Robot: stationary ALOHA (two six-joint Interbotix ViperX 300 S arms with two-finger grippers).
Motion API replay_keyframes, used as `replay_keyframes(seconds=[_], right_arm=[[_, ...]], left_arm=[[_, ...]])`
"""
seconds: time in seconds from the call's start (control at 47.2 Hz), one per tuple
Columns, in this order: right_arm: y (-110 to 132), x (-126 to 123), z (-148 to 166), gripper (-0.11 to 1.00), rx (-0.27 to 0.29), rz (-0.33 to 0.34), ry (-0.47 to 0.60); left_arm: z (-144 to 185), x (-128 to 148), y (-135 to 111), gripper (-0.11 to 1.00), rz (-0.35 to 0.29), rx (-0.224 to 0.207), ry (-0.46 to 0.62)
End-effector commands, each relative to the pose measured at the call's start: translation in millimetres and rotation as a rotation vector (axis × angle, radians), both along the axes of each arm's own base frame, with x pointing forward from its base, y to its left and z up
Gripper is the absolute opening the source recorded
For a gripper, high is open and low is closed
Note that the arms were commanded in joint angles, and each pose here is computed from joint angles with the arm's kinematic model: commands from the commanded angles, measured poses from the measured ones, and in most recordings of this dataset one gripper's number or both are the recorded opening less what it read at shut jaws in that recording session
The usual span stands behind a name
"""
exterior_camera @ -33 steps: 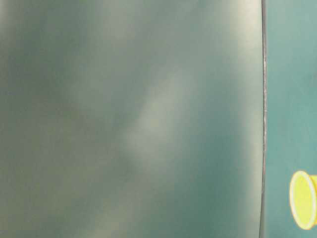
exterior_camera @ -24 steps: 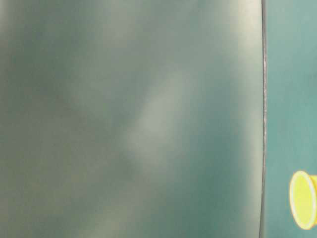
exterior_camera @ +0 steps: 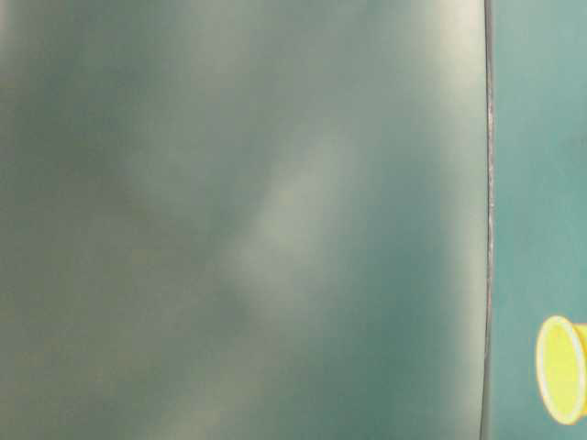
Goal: Lift the orange cup with left arm.
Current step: 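Open the left gripper at its rest position beside the orange cup, then move the open left gripper rightward toward the orange cup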
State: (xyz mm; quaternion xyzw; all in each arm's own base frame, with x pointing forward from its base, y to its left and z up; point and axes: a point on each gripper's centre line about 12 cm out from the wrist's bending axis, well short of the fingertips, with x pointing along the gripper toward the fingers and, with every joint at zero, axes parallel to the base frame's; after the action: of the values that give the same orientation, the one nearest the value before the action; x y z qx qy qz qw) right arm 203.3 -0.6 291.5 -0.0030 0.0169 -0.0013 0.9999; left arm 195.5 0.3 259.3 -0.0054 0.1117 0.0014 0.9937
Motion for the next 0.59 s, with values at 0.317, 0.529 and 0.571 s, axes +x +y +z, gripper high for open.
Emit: replay_keyframes(seconds=[0.317,0.529,0.571], right_arm=[[0,3,10,0.0,0.003,-0.002,-0.021],[0,3,10,0.0,0.003,-0.002,-0.018],[0,3,9,0.0,0.003,-0.002,-0.017]], left_arm=[[-11,10,0,0.02,0.001,-0.003,0.084],[-23,17,0,0.32,0.001,-0.003,0.133],[-25,19,0,0.38,0.001,-0.003,0.141]])
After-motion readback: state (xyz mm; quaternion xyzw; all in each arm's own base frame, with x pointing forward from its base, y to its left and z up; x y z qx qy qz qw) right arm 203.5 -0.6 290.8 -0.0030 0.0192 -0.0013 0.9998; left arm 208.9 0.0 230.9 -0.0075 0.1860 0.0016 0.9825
